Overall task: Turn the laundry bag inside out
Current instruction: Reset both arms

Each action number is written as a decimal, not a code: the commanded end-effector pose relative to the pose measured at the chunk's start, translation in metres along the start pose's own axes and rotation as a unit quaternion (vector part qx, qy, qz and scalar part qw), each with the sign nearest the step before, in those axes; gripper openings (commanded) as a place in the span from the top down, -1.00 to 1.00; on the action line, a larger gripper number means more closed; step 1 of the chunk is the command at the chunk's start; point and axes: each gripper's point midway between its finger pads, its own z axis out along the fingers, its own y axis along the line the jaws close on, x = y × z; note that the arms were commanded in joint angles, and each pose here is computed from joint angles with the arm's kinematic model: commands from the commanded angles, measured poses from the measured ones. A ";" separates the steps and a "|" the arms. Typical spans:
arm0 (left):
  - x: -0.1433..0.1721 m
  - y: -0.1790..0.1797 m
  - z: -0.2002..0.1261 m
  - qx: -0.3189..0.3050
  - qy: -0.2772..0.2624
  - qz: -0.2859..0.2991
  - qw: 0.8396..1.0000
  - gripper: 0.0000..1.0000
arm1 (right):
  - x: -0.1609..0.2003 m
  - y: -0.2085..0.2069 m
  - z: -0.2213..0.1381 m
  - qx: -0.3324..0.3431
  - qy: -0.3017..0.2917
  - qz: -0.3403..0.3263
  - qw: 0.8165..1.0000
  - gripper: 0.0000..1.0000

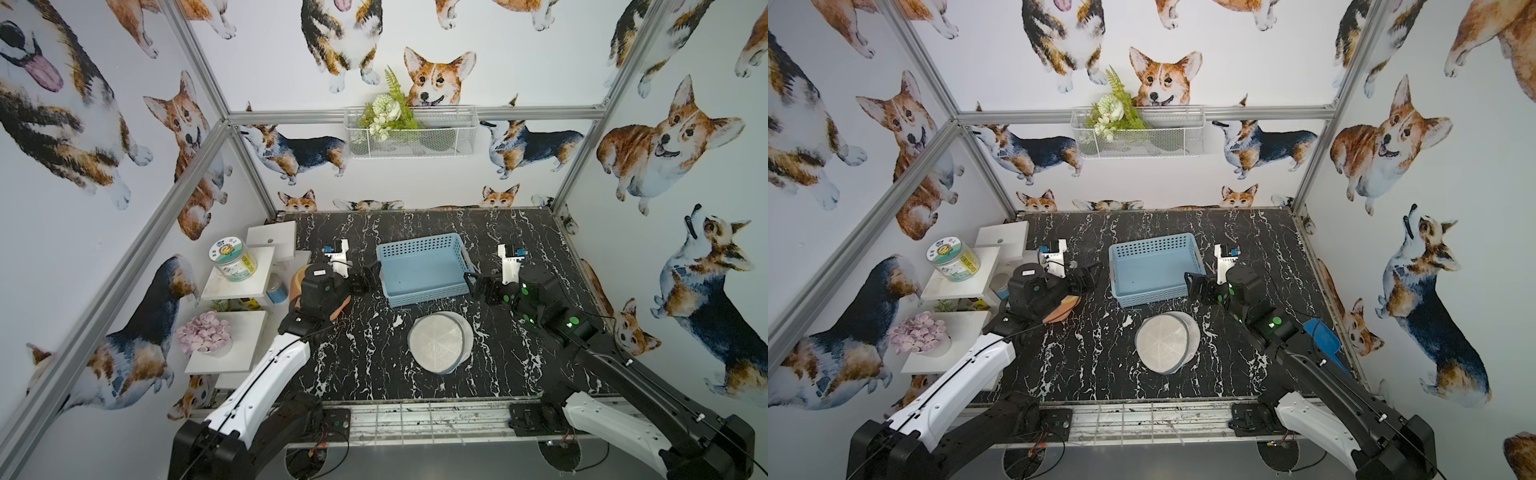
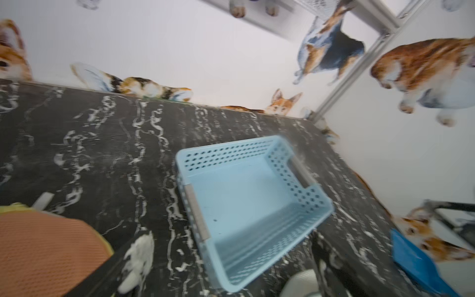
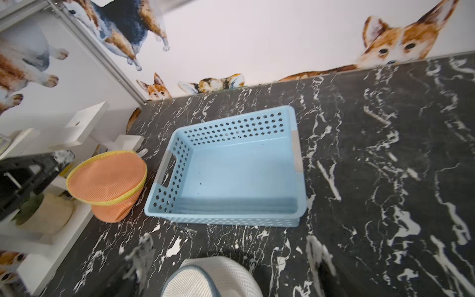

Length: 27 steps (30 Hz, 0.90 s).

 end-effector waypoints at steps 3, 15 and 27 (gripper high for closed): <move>-0.041 0.049 0.009 -0.102 -0.109 0.083 0.985 -1.00 | -0.041 -0.016 -0.002 0.065 -0.071 -0.033 0.995 -0.99; 0.020 0.153 0.027 -0.260 -0.046 0.129 0.956 -1.00 | -0.054 -0.029 0.005 0.087 -0.095 -0.038 0.991 -0.99; 0.050 0.158 0.024 -0.220 -0.086 0.140 0.962 -1.00 | -0.054 -0.087 -0.010 0.163 -0.139 -0.002 0.977 -0.99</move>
